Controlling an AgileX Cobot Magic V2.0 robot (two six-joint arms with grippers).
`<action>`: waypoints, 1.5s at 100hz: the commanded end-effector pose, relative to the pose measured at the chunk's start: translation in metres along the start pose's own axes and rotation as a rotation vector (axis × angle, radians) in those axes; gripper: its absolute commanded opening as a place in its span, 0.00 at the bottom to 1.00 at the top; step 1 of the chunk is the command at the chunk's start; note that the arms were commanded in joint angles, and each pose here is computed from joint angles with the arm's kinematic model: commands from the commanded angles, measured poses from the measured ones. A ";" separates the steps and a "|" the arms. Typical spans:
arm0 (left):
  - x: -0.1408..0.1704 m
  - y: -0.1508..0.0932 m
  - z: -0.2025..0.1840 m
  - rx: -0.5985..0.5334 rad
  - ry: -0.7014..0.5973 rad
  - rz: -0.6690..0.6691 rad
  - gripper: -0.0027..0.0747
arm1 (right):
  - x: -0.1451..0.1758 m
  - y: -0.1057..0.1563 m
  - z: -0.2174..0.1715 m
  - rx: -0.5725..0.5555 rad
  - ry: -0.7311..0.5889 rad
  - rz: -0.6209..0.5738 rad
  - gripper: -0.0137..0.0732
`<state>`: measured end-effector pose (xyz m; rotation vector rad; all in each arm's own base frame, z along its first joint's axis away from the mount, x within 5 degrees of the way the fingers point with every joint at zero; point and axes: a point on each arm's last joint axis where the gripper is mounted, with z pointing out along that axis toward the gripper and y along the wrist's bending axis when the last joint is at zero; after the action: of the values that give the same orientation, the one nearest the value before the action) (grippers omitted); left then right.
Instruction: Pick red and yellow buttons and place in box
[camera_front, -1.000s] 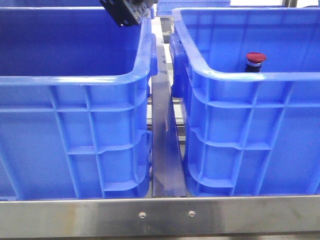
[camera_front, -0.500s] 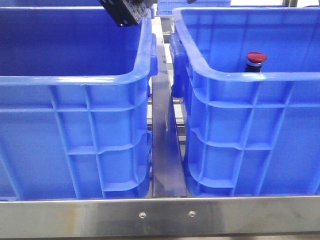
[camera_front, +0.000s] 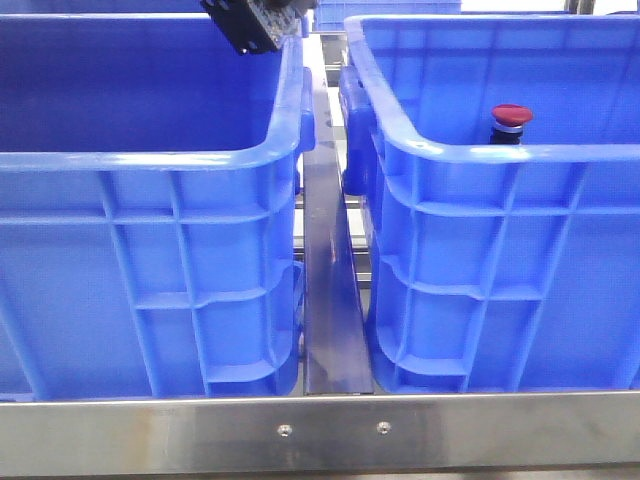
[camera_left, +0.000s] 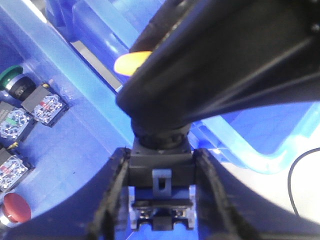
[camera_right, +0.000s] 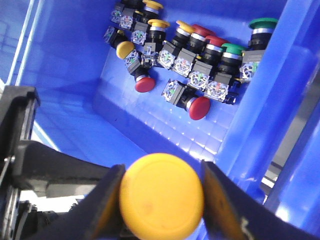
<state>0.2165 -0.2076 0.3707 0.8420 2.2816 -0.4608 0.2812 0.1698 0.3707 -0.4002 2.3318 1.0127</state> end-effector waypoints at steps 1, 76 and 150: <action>-0.013 -0.005 -0.019 0.019 -0.123 0.001 0.13 | -0.011 0.013 -0.018 -0.024 -0.093 -0.031 0.33; -0.012 -0.005 -0.023 0.018 -0.123 0.004 0.77 | -0.027 0.005 -0.052 0.209 -0.277 -0.255 0.33; -0.011 -0.005 -0.023 0.018 -0.112 0.004 0.77 | -0.023 -0.127 -0.101 0.720 -0.487 -0.186 0.33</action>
<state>0.2155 -0.2068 0.3712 0.8443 2.2857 -0.4594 0.3230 0.0220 0.3465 -0.1095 2.1681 0.1866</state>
